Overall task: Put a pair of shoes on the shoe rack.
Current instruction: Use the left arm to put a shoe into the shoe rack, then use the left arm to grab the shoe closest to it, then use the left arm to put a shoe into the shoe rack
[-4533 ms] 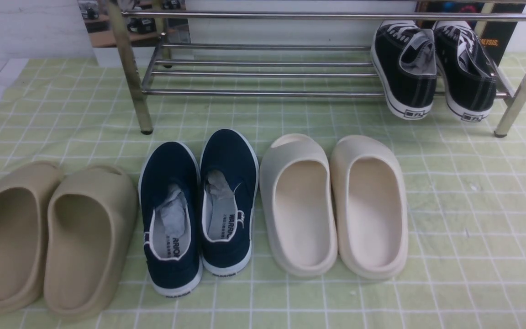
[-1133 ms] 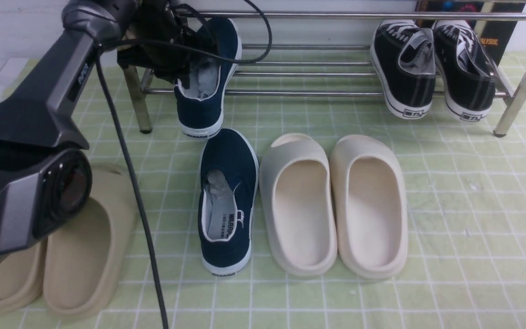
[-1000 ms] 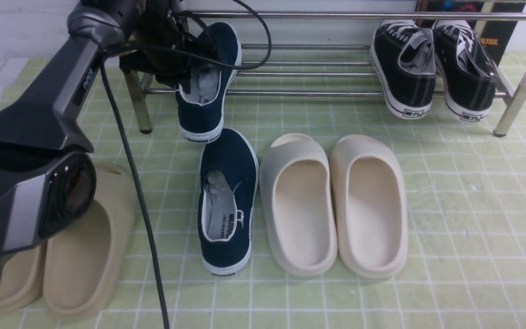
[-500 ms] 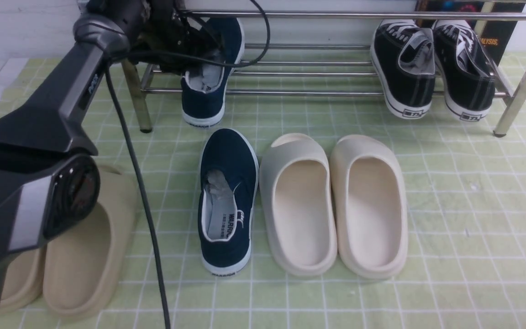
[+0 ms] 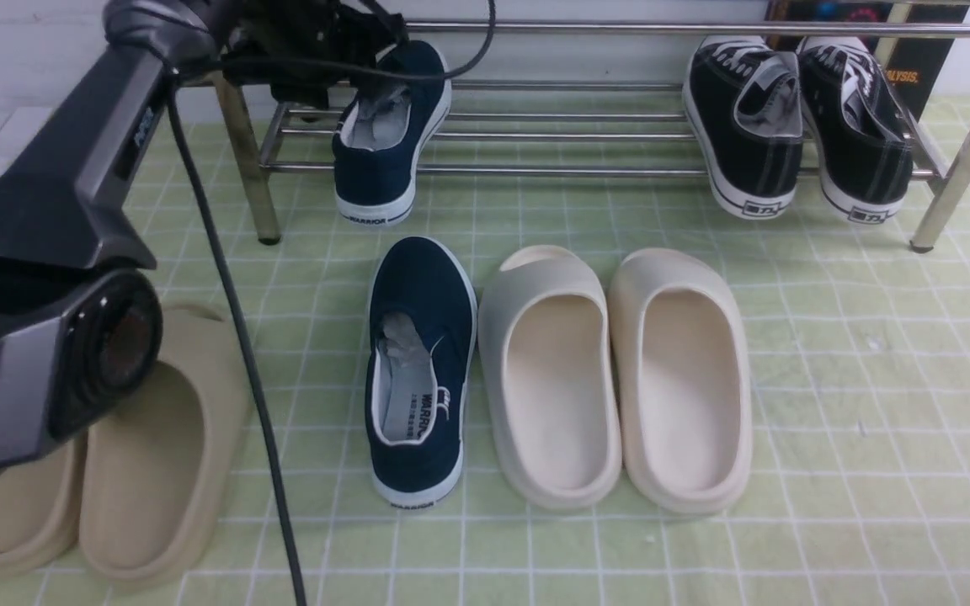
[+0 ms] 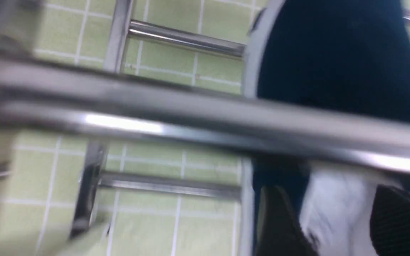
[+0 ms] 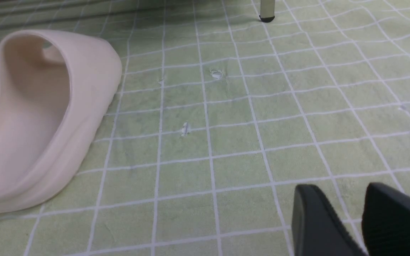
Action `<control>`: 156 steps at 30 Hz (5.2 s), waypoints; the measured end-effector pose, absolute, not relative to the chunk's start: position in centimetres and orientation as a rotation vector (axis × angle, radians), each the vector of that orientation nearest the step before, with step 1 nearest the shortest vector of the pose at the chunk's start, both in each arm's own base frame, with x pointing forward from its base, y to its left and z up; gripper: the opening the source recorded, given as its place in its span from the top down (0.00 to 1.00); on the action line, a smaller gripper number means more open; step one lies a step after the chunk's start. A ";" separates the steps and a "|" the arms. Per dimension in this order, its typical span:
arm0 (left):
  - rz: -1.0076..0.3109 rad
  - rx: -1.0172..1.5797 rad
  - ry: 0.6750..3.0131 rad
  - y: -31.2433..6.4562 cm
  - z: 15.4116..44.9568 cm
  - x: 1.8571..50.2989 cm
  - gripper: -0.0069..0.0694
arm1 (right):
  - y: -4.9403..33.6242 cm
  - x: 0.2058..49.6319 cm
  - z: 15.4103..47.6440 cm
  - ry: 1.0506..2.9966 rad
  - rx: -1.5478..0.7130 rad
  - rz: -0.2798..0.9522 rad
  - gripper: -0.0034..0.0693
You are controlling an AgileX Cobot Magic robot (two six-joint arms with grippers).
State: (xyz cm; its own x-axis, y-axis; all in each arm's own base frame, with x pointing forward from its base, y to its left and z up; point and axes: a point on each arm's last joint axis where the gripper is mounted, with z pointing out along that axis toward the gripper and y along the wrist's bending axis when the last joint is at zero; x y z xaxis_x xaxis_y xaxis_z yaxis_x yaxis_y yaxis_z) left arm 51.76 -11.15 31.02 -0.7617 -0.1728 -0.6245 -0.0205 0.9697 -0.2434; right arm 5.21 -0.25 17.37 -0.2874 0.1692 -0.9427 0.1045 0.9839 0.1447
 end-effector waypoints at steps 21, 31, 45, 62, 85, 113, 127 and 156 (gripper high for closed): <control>-0.365 0.177 2.756 -10.8 31.6 42.8 0.93 | -0.2 5.2 17.4 1.866 0.199 0.064 0.62; -0.434 0.074 2.692 -11.1 24.6 43.0 0.93 | -0.2 5.2 17.4 1.866 0.199 0.064 0.62; -0.458 -0.036 2.369 -11.2 25.8 45.6 0.93 | -0.2 5.2 17.4 1.866 0.199 0.064 0.62; -0.521 0.168 2.863 -10.8 30.6 36.1 0.88 | -0.2 5.2 17.4 1.866 0.199 0.064 0.62; -0.240 -0.035 2.748 -15.3 22.9 33.9 0.48 | -0.2 5.2 17.4 1.866 0.199 0.064 0.62; -0.288 0.088 2.599 -16.7 31.1 37.1 0.91 | -0.2 5.2 17.4 1.866 0.199 0.064 0.62; -0.386 0.058 2.622 -20.9 29.6 47.0 0.91 | -0.2 5.2 17.4 1.866 0.199 0.064 0.62; -0.500 -0.045 2.331 -19.8 26.7 52.8 0.87 | -0.2 5.2 17.4 1.866 0.199 0.064 0.62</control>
